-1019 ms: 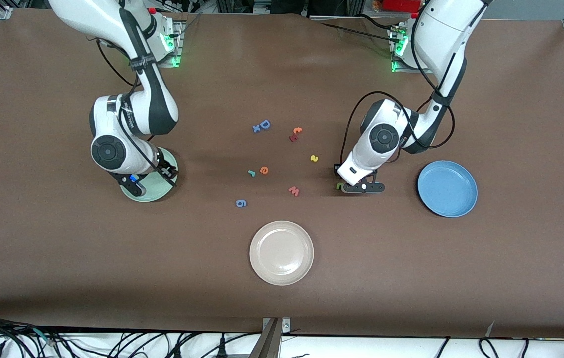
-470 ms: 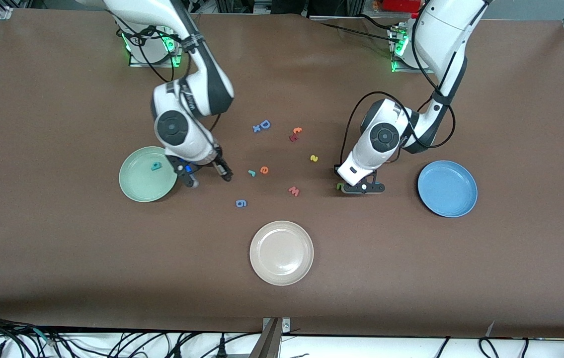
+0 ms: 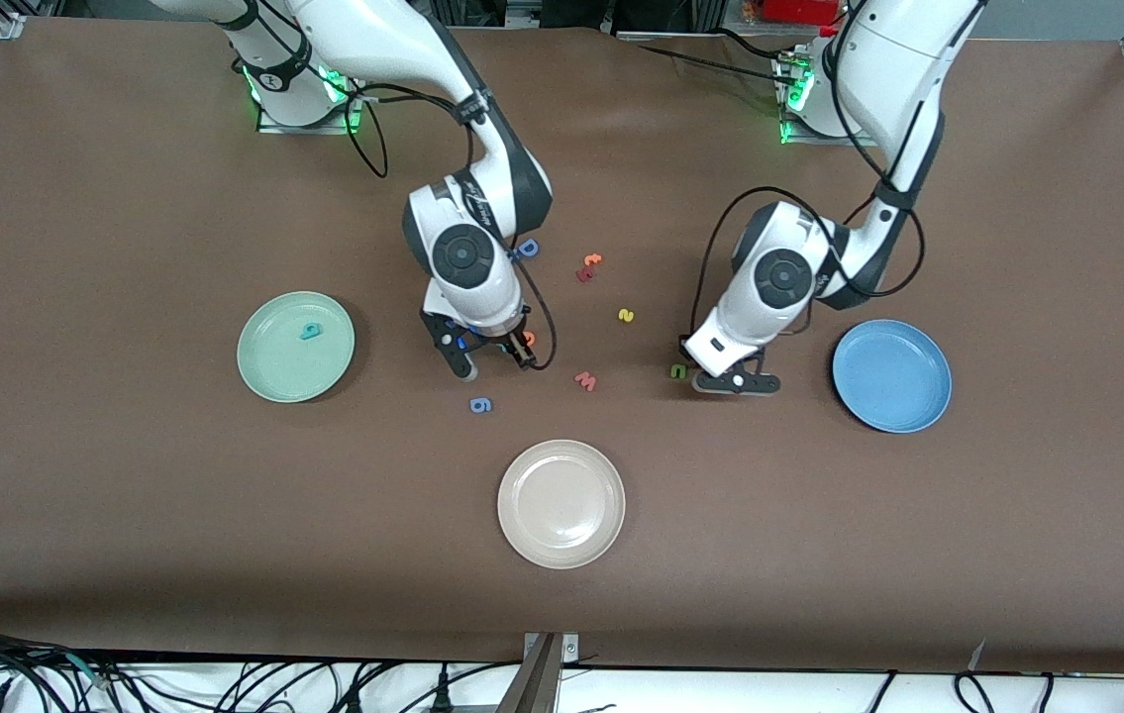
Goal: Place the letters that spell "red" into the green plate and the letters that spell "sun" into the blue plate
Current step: 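Drop the c on the blue plate while the right gripper grasps the e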
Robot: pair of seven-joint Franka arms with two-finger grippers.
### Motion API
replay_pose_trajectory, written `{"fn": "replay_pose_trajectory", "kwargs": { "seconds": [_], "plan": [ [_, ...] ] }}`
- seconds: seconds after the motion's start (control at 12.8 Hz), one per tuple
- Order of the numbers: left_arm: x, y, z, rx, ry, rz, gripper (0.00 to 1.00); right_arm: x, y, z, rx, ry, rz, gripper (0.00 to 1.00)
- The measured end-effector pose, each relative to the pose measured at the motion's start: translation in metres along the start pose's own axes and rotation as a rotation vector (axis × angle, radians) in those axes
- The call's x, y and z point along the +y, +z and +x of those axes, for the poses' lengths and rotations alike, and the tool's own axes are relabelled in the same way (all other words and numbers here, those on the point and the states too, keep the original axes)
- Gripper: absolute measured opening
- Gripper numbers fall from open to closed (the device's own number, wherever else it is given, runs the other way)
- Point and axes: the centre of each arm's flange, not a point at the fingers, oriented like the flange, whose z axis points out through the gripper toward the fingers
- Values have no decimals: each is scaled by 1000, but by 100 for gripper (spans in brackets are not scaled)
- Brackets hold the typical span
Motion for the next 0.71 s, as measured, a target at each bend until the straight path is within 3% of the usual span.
{"fn": "replay_pose_trajectory", "kwargs": {
  "seconds": [0.31,0.71],
  "plan": [
    [-91,-50,30,17,150,45,28,1,25,-19,16,-28,-17,66],
    [-205,-47,29,-19,284,85,28,14,53,-38,33,-52,-60,66]
  ]
}}
